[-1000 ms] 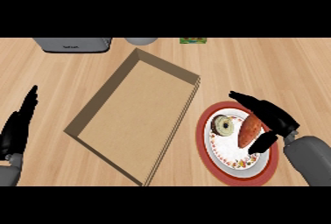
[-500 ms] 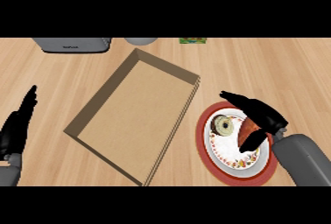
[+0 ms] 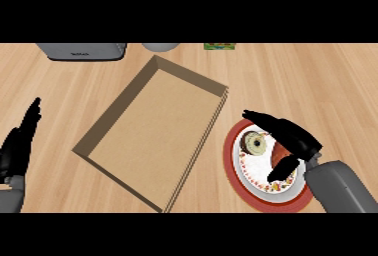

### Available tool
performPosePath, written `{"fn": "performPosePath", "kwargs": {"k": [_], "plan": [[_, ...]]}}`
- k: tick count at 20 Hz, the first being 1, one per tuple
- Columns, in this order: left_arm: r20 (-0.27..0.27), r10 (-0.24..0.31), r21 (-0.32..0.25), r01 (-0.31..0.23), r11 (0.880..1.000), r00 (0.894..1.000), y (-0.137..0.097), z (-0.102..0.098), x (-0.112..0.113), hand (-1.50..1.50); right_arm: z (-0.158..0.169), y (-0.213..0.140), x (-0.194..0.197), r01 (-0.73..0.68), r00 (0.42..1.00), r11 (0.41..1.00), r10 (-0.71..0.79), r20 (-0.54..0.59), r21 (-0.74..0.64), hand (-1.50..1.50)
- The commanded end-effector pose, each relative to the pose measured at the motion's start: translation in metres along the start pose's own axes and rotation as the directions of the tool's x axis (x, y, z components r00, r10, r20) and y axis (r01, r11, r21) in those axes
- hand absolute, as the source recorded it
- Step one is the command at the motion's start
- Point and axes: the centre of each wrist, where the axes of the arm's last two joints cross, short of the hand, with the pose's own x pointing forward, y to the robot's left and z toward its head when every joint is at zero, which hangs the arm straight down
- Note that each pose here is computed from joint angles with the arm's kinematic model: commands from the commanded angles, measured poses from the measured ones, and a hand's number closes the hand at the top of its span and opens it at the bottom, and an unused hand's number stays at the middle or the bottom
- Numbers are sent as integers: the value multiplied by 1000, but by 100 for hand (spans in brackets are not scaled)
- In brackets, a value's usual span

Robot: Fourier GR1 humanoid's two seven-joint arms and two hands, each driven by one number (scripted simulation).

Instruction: Pick the cupcake from the plate and place it in the cardboard box

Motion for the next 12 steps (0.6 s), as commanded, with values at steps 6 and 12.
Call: {"fn": "performPosePath", "kwargs": {"k": [6,12], "plan": [[-1,4,5,-4,1000,1000,-10,17,-8,0,-12,10,29,-62,997,996,65,-45,62,-150],[-10,-10,-1,10,1000,1000,-4,4,-1,0,-20,21,25,-33,990,995,45,-133,92,-150]]}}
